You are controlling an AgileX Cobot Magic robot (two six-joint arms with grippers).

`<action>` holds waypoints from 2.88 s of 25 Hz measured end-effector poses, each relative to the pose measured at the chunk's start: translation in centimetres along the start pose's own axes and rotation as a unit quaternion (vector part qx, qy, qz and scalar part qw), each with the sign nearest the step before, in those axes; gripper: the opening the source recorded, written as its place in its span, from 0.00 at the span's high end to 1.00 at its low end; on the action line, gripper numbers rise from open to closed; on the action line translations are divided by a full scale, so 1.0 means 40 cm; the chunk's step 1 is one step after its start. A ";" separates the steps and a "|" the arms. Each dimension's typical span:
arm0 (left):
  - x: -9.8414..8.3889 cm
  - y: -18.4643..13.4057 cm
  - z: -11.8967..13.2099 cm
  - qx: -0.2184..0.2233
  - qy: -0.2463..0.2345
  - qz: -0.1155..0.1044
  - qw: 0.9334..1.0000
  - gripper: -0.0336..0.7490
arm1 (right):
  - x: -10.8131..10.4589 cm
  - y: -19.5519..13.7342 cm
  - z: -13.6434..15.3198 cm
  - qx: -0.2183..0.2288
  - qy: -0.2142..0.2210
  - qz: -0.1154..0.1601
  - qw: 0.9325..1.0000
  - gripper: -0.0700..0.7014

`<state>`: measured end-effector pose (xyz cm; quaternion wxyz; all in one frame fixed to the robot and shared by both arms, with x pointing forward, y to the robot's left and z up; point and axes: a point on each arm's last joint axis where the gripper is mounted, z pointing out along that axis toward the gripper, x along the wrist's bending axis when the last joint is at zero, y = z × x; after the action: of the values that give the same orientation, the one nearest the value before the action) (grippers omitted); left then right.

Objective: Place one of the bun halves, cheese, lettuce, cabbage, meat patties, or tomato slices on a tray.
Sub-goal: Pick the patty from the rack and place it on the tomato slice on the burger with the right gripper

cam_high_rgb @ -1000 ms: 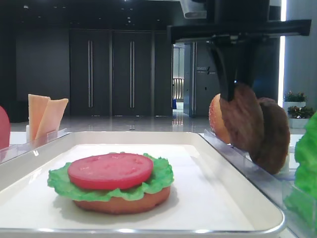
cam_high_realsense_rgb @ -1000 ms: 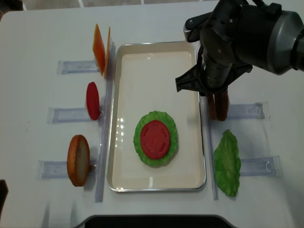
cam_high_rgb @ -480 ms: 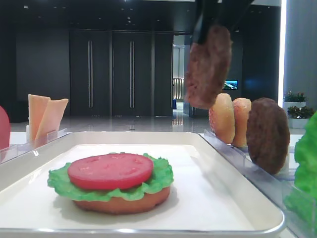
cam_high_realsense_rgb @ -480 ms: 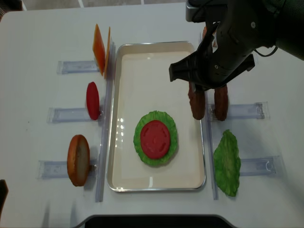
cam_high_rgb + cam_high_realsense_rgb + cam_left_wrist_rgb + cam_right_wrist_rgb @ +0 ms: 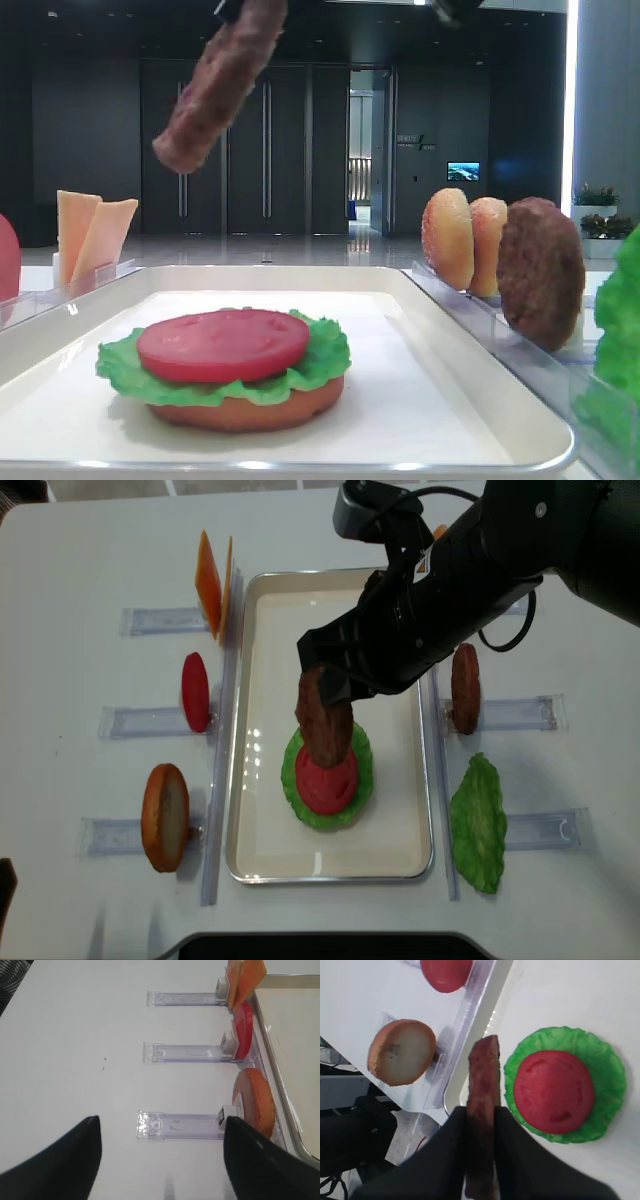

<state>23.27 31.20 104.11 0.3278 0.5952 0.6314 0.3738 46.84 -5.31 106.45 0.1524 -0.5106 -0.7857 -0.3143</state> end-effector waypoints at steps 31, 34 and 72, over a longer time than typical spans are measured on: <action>0.000 0.000 0.000 0.000 0.000 0.000 1.000 0.22 | -0.113 0.001 0.186 0.069 0.052 0.014 0.996 0.75; 0.000 0.000 0.000 0.000 0.000 0.000 1.000 0.22 | -0.117 0.003 0.187 0.066 0.051 0.011 0.996 0.75; 0.000 0.000 0.000 0.000 0.000 0.000 1.000 0.22 | -0.159 0.006 0.192 0.058 -0.037 -0.030 0.997 0.22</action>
<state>23.27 31.20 104.11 0.3278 0.5952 0.6314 0.3738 50.44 -4.76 97.17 0.1434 -0.4882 -0.8227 -0.2536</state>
